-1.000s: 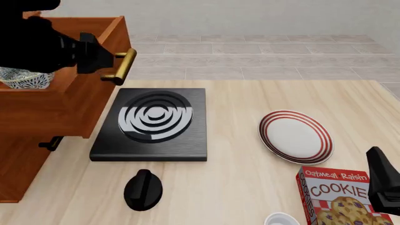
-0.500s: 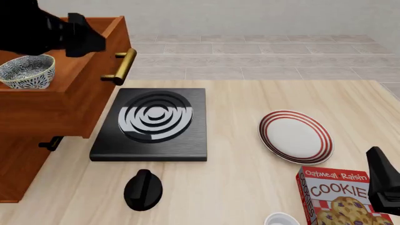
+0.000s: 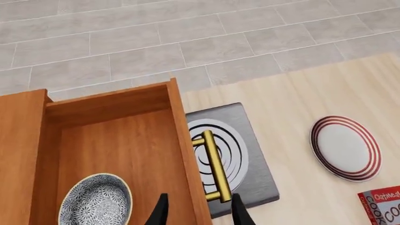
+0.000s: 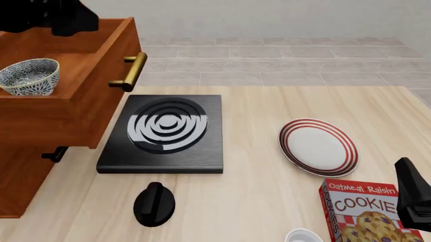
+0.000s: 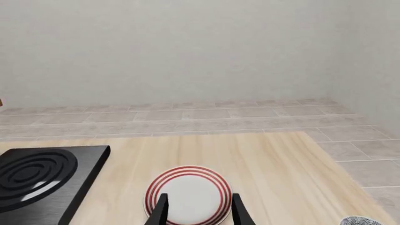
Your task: Pick the akita bowl in the top layer of the wooden cabinet and place it on the plate.
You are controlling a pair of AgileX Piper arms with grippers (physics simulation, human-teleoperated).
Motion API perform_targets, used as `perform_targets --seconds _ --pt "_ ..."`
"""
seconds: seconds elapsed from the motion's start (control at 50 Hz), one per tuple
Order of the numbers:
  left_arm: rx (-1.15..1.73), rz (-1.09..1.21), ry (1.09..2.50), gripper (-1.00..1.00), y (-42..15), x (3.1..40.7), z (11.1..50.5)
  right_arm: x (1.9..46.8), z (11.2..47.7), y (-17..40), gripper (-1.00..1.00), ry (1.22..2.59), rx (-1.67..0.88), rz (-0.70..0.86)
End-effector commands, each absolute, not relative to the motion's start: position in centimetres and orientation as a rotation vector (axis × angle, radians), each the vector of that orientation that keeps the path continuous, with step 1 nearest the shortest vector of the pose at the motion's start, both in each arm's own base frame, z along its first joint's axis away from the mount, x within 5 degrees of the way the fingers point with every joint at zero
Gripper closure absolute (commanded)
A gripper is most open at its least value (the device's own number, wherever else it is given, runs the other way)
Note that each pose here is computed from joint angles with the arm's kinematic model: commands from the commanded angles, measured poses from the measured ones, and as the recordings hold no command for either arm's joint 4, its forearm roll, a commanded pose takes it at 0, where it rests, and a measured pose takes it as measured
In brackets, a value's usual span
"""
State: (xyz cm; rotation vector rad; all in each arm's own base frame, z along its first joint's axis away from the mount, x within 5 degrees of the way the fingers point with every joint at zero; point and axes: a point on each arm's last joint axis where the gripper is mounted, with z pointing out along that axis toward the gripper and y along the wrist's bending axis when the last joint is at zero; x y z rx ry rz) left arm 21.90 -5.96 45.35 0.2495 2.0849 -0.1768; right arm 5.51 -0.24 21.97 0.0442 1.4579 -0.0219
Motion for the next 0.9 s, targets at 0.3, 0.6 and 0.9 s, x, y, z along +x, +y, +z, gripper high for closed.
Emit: perform_targets --seconds 0.3,0.6,0.9 --pt "0.276 -0.055 2.105 -1.00 -4.2 23.3 46.4 5.5 22.0 -0.2 -1.00 1.456 0.038 -0.024" --pt "0.295 0.023 2.118 -1.00 -2.8 23.4 46.7 5.5 22.1 -0.2 -1.00 1.454 0.032 -0.025" --pt "0.276 0.086 2.147 -1.00 -1.2 23.6 46.6 5.5 22.3 -0.2 -1.00 1.450 0.027 -0.027"
